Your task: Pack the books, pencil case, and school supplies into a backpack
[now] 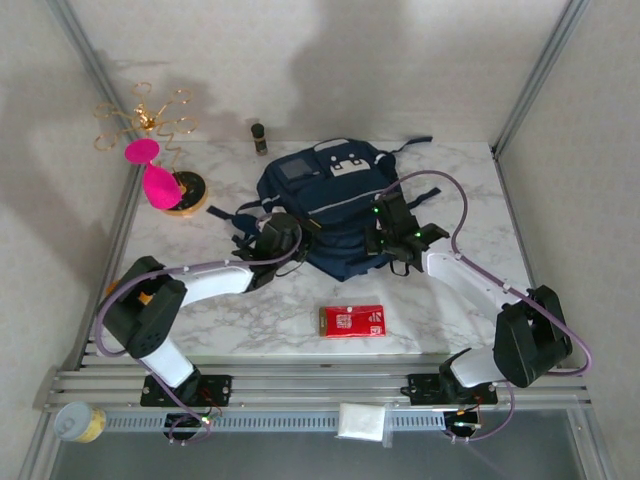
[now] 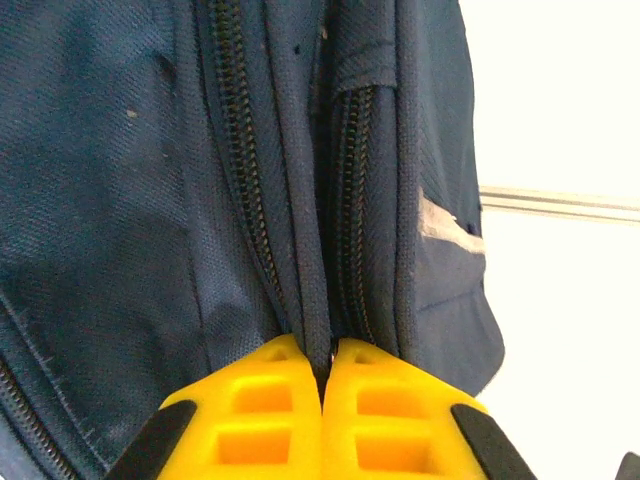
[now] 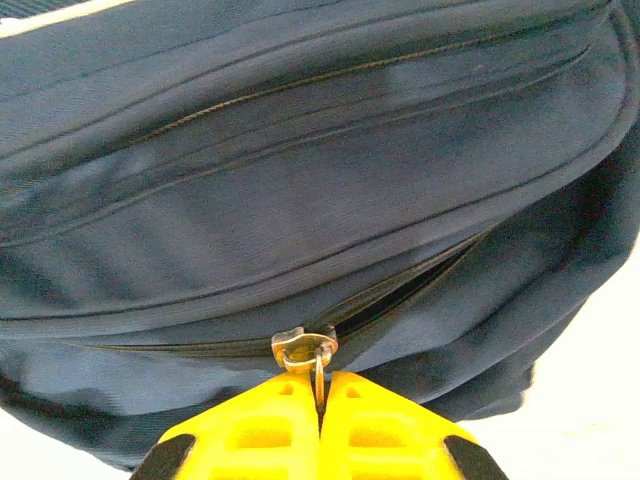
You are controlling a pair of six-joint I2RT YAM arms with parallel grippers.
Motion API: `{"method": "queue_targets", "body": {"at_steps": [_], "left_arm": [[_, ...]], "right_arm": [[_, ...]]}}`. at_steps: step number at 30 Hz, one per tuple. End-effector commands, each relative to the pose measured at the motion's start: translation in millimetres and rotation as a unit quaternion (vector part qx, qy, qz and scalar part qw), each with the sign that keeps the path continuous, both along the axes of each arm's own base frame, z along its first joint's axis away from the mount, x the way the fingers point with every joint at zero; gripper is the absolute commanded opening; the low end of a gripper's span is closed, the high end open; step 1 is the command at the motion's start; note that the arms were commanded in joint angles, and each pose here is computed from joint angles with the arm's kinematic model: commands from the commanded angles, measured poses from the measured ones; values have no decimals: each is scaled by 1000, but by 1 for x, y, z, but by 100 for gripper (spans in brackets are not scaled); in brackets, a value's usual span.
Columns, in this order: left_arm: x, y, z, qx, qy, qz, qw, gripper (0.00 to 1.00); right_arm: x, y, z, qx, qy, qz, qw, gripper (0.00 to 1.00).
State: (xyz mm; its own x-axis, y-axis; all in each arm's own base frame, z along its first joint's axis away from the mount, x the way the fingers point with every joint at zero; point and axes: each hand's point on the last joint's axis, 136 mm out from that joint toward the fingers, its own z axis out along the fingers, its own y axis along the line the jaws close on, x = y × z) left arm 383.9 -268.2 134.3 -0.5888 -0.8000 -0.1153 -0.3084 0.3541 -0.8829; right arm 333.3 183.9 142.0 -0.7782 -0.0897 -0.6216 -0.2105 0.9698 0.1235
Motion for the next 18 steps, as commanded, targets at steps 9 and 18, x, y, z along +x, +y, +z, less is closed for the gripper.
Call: {"method": "queue_targets", "body": {"at_steps": [9, 18], "left_arm": [[9, 53, 21, 19, -41, -5, 999, 43], [-37, 5, 19, -101, 13, 30, 994, 69]], "right_arm": [[-22, 88, 11, 82, -3, 97, 992, 0], [-23, 104, 0, 90, 3, 105, 990, 0]]}}
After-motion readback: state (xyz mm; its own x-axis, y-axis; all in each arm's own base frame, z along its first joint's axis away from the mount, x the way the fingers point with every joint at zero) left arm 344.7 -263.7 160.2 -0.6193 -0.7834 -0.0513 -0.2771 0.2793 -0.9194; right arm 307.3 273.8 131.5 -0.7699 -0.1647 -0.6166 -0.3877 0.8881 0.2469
